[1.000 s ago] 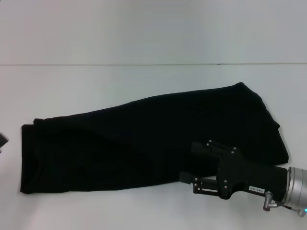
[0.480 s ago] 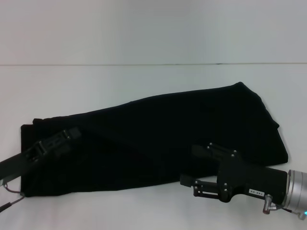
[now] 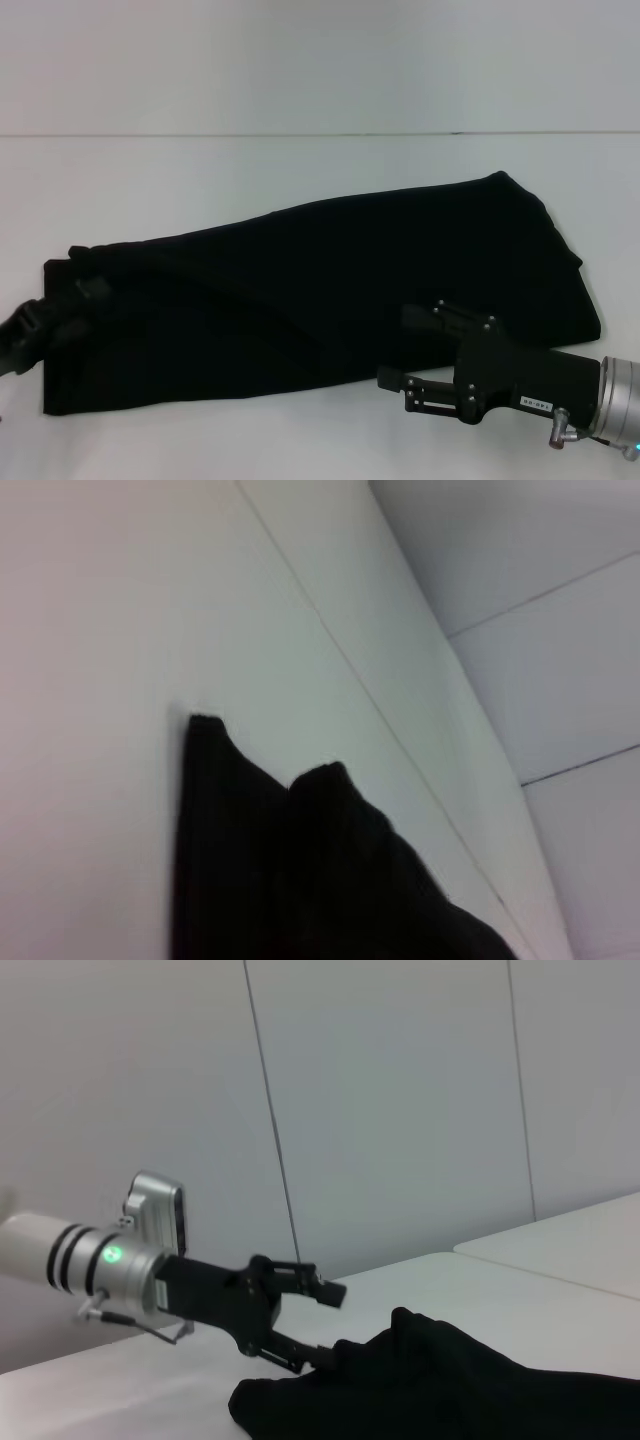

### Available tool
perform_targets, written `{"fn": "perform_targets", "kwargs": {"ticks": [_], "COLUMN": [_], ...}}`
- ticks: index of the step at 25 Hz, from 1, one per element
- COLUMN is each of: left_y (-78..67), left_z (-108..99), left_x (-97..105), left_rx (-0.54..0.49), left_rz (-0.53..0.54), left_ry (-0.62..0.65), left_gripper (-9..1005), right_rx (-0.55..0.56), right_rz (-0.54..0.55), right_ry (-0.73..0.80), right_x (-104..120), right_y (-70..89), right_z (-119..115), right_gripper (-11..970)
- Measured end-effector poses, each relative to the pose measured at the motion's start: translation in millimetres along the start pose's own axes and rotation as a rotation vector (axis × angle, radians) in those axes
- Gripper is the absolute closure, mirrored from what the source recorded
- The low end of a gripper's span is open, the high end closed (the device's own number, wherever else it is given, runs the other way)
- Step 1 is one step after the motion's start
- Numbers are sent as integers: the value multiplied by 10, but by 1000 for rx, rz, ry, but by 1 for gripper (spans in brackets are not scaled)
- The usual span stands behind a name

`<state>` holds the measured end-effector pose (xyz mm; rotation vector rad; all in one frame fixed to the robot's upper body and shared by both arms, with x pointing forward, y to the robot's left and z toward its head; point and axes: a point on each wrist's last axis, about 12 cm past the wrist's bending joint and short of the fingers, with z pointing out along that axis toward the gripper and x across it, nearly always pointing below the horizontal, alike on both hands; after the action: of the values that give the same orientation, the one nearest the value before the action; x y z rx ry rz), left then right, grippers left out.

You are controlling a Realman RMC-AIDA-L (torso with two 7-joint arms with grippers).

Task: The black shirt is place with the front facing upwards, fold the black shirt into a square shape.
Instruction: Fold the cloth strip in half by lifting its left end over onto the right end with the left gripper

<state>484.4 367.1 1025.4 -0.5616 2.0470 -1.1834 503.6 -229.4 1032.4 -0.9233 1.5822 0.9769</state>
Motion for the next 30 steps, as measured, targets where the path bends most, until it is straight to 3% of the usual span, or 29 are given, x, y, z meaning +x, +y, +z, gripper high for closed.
{"fn": "perform_targets", "kwargs": {"ticks": [6, 14, 21, 30], "left_y": [-92, -42, 43, 160], "left_z": [-349, -845, -777, -733], "left_x": [-116, -103, 20, 79], "left_rx": [60, -27, -75, -127], "left_rz": [-68, -207, -289, -393], "left_ry": [154, 224, 266, 218], "left_gripper": [101, 105, 109, 114], "right_rx": [-2, 7, 10, 24], "right_rz": [-7, -20, -30, -28], "right_ry": [4, 9, 12, 15], "right_x": [-4, 34, 49, 65], "right_y": [-7, 14, 20, 17], "right_z": [-15, -55, -51, -81], "right_gripper": [75, 74, 75, 75]}}
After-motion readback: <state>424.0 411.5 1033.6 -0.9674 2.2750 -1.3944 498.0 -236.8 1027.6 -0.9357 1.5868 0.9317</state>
